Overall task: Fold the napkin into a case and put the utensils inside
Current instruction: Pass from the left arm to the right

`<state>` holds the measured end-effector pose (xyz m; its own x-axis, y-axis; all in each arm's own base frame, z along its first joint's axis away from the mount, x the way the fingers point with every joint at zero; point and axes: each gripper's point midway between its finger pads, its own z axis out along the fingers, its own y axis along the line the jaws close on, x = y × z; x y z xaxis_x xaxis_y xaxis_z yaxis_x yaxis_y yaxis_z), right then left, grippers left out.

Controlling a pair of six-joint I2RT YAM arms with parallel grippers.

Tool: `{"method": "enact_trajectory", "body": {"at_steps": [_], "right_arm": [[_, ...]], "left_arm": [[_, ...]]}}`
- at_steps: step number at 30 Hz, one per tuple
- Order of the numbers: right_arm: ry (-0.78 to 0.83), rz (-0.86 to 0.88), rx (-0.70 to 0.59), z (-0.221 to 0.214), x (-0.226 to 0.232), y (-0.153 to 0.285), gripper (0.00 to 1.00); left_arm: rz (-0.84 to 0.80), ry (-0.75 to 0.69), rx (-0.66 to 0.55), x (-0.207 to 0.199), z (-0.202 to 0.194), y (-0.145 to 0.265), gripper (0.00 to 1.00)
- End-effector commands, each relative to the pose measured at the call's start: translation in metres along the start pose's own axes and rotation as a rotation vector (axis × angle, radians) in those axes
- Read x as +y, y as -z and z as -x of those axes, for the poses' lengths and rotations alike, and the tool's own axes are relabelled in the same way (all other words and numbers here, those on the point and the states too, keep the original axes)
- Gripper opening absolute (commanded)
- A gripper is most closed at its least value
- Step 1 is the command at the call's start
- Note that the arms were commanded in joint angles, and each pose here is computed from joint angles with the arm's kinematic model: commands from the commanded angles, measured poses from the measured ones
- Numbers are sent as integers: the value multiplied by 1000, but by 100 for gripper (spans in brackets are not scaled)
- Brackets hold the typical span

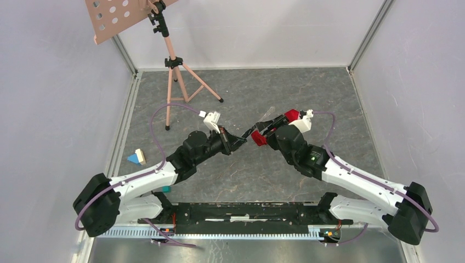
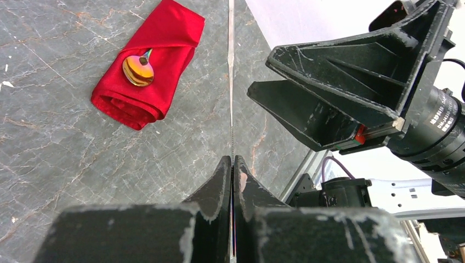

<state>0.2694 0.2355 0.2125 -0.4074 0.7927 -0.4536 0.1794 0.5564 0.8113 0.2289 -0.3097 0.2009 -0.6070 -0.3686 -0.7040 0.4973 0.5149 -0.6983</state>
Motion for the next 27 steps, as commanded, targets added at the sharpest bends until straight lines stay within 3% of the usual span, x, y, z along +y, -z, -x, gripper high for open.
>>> {"method": "enact_trajectory", "body": {"at_steps": [1, 21, 27], "right_arm": [[-101, 0, -49, 8, 4, -7, 60], [-157, -51, -12, -2, -13, -21, 43], [-130, -59, 6, -4, -14, -25, 11]], "left_arm": [[-91, 9, -121, -33, 32, -6, 2], [-107, -14, -90, -42, 21, -23, 2], [-93, -13, -76, -39, 17, -27, 2]]}}
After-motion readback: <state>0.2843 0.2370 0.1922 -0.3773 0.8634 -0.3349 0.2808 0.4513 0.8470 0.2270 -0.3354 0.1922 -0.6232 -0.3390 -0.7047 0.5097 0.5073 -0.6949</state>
